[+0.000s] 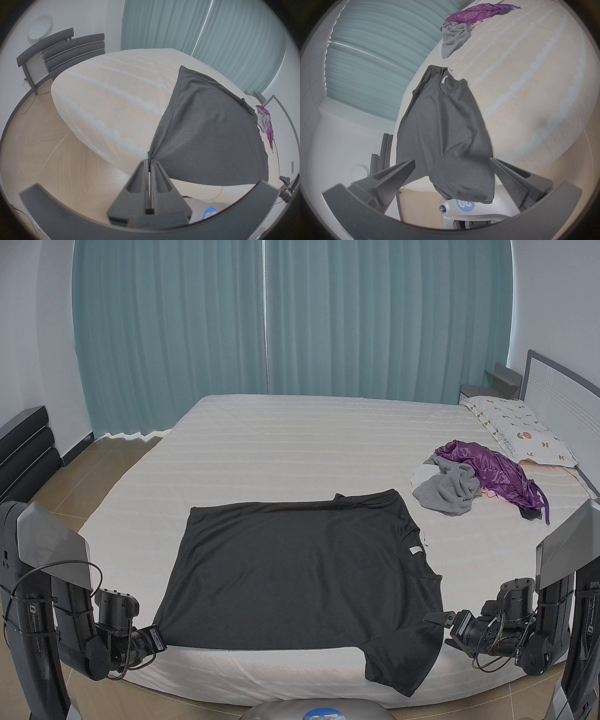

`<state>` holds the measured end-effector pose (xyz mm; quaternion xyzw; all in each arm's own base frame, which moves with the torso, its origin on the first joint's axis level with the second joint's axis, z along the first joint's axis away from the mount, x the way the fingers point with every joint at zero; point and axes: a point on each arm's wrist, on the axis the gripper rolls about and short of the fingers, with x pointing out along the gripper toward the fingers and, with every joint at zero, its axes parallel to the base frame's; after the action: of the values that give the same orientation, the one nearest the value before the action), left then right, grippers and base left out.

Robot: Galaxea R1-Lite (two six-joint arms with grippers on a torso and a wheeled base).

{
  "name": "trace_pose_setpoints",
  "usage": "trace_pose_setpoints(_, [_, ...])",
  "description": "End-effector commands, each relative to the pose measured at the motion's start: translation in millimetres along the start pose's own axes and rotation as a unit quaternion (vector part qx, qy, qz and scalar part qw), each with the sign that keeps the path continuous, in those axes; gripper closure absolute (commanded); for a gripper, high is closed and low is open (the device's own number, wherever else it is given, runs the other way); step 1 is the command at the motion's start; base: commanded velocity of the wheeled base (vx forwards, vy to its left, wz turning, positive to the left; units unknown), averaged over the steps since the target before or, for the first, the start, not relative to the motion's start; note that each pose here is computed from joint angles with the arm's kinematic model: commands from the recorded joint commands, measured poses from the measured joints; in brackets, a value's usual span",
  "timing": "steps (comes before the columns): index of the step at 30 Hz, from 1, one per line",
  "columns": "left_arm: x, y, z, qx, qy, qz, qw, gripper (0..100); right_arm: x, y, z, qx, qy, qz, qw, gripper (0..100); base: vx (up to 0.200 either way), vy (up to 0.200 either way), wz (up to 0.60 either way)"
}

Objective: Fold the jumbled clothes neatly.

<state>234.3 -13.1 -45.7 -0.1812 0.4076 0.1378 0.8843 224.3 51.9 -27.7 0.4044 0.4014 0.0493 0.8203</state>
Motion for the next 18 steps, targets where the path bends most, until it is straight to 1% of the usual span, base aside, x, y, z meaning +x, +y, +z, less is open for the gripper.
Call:
trace_pose_setpoints(1, [1, 2, 0, -0.002, 0.001, 0.003, 1.0, 100, 1, -3, -2, -0.006, -0.002, -0.007, 1.0, 0, 0.0, 0.0, 0.0])
trace_pose_setpoints(4, [3, 3, 1, -0.005, 0.0, 0.004, 1.0, 100, 5, -8, -4, -0.02, -0.009, -0.031, 0.9993, 0, 0.0, 0.0, 0.0])
trace_pose_setpoints(6, [4, 3, 1, -0.006, 0.002, 0.003, 1.0, 100, 8, -13, -6, -0.037, -0.009, -0.049, 0.9981, 0, 0.0, 0.0, 0.0])
trace_pose_setpoints(8, [4, 2, 1, -0.007, 0.002, 0.001, 1.0, 100, 9, -16, -8, -0.049, -0.005, -0.058, 0.9971, 0, 0.0, 0.0, 0.0])
trace_pose_setpoints(14, [4, 2, 1, -0.009, 0.002, -0.002, 1.0, 100, 15, -15, -7, -0.056, -0.008, -0.054, 0.9969, 0, 0.0, 0.0, 0.0])
trace_pose_setpoints(18, [4, 1, 2, -0.009, 0.001, -0.004, 1.0, 100, 23, -12, -1, -0.061, -0.023, -0.044, 0.9969, 0, 0.0, 0.0, 0.0])
